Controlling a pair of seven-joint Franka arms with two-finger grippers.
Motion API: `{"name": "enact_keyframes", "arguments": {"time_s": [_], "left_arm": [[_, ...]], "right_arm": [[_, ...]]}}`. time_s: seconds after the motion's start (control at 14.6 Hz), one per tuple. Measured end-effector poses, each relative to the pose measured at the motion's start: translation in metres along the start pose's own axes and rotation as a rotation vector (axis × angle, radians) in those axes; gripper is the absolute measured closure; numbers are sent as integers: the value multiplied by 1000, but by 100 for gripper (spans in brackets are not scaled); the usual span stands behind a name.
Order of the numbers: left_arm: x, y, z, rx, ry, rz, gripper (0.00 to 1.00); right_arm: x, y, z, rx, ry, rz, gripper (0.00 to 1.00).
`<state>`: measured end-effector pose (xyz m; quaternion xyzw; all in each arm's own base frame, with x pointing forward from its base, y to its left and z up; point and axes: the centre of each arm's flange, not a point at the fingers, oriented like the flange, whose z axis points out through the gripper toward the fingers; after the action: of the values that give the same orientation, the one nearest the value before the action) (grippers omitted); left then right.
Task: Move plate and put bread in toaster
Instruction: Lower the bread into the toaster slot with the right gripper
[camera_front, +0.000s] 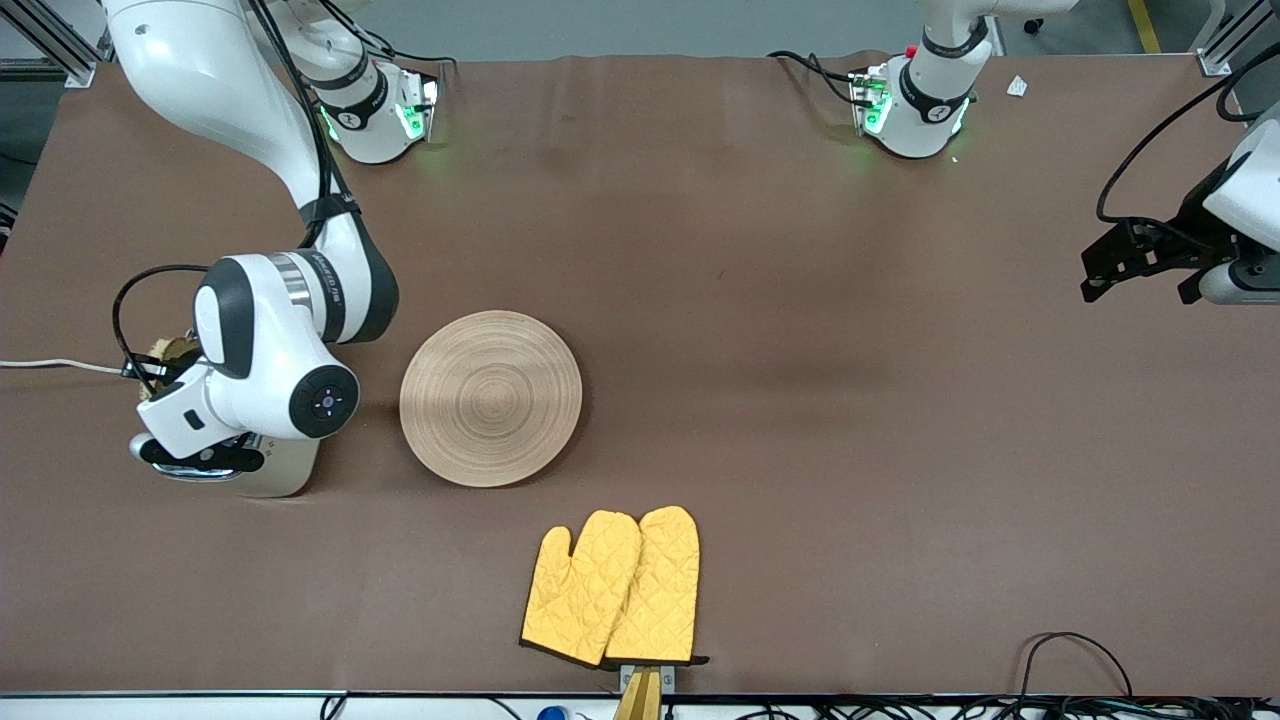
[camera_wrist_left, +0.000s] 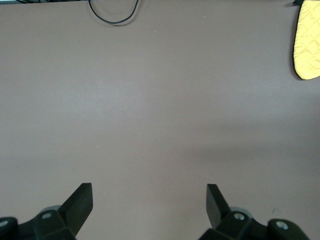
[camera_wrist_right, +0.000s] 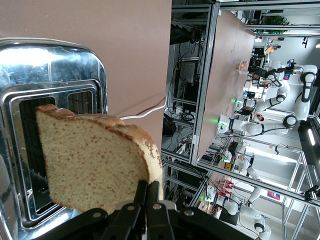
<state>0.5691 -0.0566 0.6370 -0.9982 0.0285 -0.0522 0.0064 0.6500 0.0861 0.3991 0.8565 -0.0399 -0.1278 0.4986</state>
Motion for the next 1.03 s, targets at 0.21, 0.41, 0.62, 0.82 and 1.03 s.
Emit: {"name": "enact_keyframes", "arguments": {"time_s": [0.21, 0.41, 0.62, 0.82, 1.03], "left_arm": [[0, 5, 0, -1, 0, 9, 0], [0, 4, 0, -1, 0, 6, 0], [0, 0, 0, 0, 0, 1, 0], [0, -1, 0, 0, 0, -2, 0], [0, -1, 0, 0, 0, -2, 0]], "right_arm": [[-1, -2, -1, 1, 0, -5, 97], [-3, -12, 2, -8, -6, -12, 97], [-4, -18, 6, -4, -13, -12, 97], [-3, -20, 5, 12, -3, -9, 97], [-1, -29, 6, 42, -2, -9, 97]]}}
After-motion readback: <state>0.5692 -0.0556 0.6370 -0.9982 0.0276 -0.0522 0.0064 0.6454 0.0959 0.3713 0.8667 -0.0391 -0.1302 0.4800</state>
